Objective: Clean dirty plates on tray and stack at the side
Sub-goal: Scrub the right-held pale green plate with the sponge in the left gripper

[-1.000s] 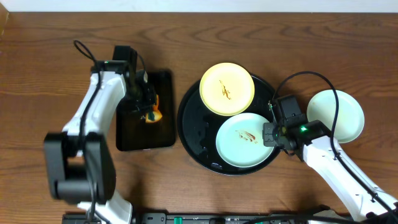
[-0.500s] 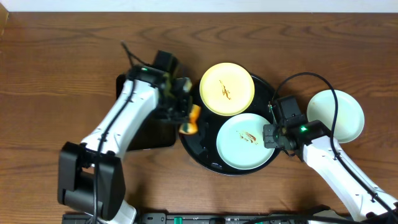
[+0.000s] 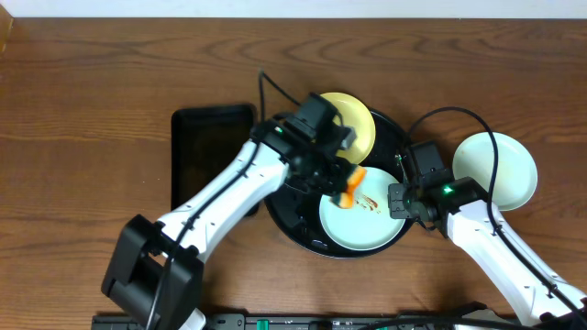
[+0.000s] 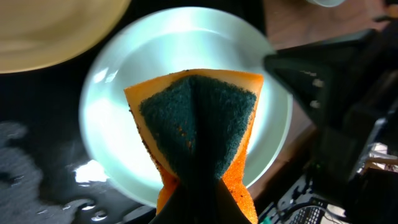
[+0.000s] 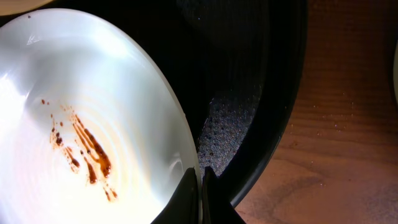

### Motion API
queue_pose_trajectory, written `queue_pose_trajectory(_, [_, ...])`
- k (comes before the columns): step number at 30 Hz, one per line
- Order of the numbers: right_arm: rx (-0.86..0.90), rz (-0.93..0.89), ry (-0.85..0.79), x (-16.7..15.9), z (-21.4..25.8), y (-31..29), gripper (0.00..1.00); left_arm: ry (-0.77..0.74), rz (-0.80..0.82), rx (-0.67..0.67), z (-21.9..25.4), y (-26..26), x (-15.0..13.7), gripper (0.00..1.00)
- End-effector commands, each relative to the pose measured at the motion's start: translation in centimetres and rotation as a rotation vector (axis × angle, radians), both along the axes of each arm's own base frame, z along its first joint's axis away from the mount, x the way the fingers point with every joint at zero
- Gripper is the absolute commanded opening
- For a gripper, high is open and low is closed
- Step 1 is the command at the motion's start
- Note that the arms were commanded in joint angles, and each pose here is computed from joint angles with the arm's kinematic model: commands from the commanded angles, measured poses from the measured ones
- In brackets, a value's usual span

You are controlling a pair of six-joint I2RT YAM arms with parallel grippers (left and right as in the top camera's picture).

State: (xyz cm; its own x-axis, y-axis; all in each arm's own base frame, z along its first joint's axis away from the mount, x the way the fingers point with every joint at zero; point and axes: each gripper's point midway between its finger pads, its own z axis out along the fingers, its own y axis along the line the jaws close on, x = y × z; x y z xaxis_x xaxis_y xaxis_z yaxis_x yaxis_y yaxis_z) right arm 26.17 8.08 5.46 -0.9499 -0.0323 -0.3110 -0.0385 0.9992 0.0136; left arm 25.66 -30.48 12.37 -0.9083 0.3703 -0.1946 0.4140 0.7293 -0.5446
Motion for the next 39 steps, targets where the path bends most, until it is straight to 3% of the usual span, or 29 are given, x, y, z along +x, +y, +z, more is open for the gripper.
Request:
queue_pose_trajectory(1, [-0.013, 0.001, -0.020, 0.5, 0.5, -0.3, 0.01, 0.036, 0.020, 0.027, -1.1, -1.1, -0.9, 0.07])
queue_pose_trajectory(17, [-0.011, 0.004, -0.018, 0.5, 0.5, -0.2, 0.01, 0.137, -0.108, 0.035, -6.5, -6.5, -5.2, 0.07])
queue_pose_trajectory(27, [-0.023, 0.003, 0.009, -0.2, 0.3, -0.5, 0.01, -0.078, 0.014, 0.293, -9.7, -2.8, -0.8, 0.08])
queue_pose_trajectory(39, [-0.039, 0.003, 0.049, -1.1, 0.1, -0.8, 0.01, -0.150, 0.047, 0.351, -9.9, -1.8, 0.6, 0.08])
